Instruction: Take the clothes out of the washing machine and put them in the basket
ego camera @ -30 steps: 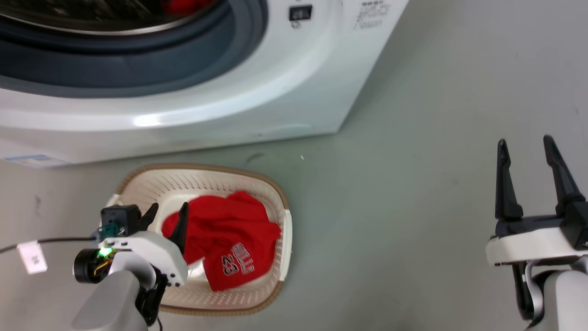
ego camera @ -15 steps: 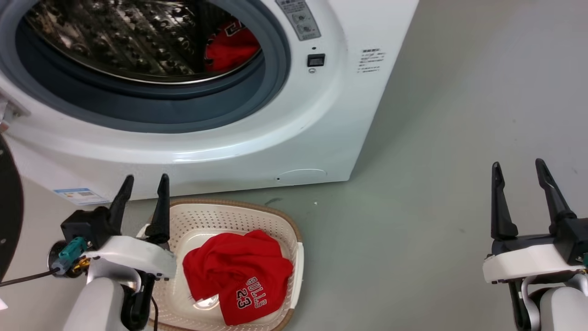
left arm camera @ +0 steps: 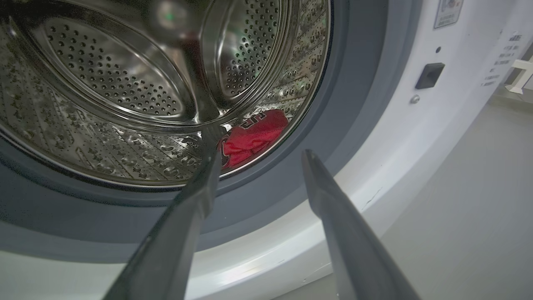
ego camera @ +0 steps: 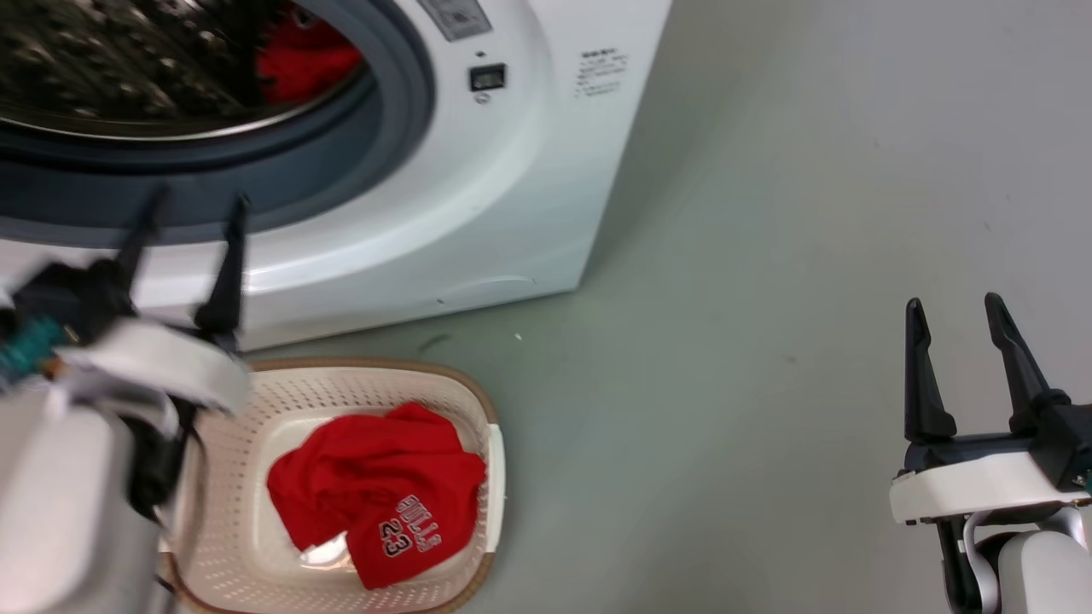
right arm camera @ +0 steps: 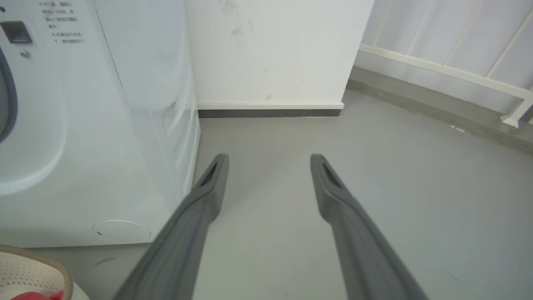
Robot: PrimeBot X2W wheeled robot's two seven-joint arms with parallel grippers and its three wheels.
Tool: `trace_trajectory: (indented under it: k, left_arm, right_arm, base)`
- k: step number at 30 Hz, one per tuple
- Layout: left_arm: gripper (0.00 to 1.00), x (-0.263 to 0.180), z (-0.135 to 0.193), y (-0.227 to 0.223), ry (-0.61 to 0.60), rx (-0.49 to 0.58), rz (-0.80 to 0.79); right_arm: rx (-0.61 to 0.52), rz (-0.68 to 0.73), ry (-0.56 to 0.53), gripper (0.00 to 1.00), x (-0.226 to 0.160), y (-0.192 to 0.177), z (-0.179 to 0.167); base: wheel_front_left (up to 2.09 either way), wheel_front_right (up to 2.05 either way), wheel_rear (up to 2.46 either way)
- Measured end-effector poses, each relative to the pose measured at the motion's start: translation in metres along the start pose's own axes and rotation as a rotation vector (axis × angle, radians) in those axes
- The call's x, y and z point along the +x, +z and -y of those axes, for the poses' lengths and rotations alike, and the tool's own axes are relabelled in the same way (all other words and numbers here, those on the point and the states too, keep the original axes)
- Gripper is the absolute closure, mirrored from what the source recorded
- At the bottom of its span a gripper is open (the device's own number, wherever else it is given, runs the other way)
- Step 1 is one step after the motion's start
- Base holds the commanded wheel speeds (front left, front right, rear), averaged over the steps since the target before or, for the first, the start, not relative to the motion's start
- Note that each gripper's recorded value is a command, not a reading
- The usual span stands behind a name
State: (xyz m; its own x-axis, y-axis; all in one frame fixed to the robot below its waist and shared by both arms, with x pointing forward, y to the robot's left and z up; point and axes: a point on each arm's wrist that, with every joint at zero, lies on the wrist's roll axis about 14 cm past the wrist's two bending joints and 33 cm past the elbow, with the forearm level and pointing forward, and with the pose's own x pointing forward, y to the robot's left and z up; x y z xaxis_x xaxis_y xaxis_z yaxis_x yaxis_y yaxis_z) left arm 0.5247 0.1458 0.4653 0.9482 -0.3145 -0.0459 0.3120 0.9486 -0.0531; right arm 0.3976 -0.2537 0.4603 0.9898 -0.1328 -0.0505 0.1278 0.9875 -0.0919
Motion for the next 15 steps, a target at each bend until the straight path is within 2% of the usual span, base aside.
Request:
trace_trajectory:
  k: [9, 15]
  left_arm:
    - [0.0, 0.096, -0.013, 0.021, -0.093, 0.082, -0.085]
    - [0.0, 0.16, -0.034, -0.002, -0.086, 0.041, -0.272]
  right_arm:
    - [0.012, -0.086, -0.054, 0.0, 0.0, -0.029, 0.016]
    - [0.023, -0.145, -0.067, 0.0, 0.005, -0.051, 0.018]
  base:
    - [0.0, 0.0, 0.0]
    - [0.0, 0.0, 0.0]
